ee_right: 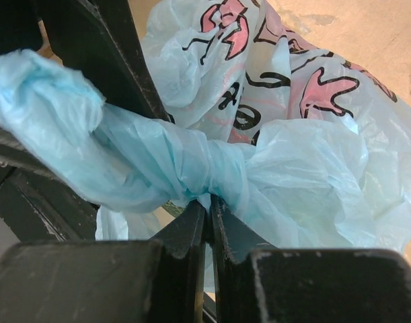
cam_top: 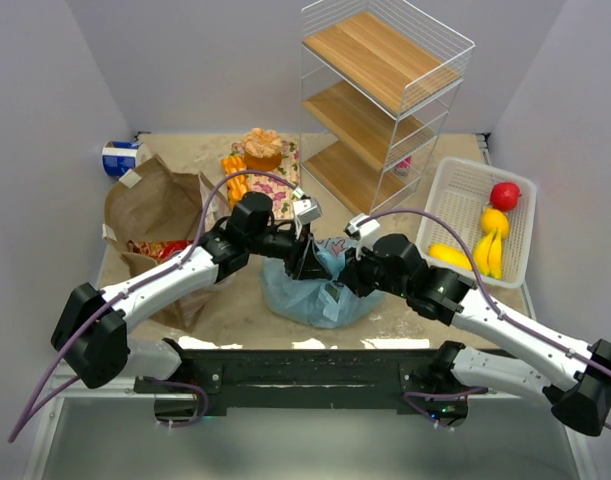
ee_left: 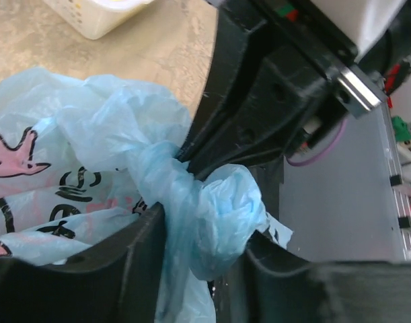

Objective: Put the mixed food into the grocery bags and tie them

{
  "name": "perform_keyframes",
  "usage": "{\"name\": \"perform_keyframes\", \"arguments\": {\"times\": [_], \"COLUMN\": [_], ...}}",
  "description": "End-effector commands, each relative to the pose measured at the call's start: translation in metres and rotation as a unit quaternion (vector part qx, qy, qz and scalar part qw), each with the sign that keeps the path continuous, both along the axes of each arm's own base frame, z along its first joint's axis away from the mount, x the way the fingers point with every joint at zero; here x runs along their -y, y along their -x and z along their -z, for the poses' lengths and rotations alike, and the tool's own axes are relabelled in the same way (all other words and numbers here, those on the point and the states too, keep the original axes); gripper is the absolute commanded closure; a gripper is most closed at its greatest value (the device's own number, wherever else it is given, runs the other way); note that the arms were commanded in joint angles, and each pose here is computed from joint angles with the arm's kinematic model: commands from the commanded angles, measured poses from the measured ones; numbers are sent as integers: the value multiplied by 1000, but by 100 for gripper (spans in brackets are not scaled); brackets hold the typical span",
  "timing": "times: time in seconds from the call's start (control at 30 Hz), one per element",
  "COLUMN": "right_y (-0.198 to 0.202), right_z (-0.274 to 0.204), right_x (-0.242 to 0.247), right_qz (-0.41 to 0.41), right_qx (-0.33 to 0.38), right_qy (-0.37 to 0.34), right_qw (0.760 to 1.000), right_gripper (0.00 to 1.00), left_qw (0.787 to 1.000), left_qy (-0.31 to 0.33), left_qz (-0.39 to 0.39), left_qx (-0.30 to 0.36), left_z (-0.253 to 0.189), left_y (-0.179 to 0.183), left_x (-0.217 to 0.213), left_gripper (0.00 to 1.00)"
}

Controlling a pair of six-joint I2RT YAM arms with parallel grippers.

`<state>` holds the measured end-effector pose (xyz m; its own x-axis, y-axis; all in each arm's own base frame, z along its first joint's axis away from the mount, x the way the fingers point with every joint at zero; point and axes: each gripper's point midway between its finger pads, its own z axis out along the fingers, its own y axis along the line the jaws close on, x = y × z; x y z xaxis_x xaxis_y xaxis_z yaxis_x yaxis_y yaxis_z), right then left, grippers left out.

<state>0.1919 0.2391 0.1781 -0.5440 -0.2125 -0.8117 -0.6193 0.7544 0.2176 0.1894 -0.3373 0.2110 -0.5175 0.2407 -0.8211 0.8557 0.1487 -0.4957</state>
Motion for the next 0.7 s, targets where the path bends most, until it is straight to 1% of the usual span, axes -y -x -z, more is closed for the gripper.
{"name": "perform_keyframes", "arguments": {"times": [0.0,0.13,0.2,0.3,0.37,0.4,0.43,0.5,0.53,0.57,0.6,0.67], "right_y": [-2,0,1,3,5,6,8,9,10,14,16,21], "right_z": [-7,-6,-7,-11,-13,-13,-14,-16,-16,-16,-16,-19], "right_x": [4,4,4,3,3,2,2,3,4,3,4,9], "right_qz": [5,2,-1,-9,-15,-19,-23,-26,-27,-37,-38,-38], "right_qx": [19,17,18,22,26,26,27,31,32,27,26,22], "right_qy": [-2,-6,-9,-15,-19,-19,-21,-23,-25,-27,-27,-27], "right_qw": [1000,1000,1000,1000,999,999,999,999,999,999,999,999], "right_gripper": [91,90,90,90,90,89,89,88,86,85,84,73], "left_qw": [997,997,997,998,998,998,998,998,998,998,997,997], "left_qy": [47,58,59,60,61,59,61,64,62,63,63,71], "left_qz": [55,55,51,37,22,14,3,-13,-27,-31,-35,-33], "left_qx": [11,9,5,1,0,-7,-4,-1,2,5,9,22], "left_z": [-26,-28,-27,-25,-23,-21,-20,-21,-18,-19,-19,-23], "left_y": [13,11,8,3,-4,-6,-11,-15,-20,-21,-23,-21], "left_x": [6,10,12,14,17,17,18,19,18,18,18,16], "left_gripper": [52,45,43,43,46,50,59,69,81,85,93,100]}}
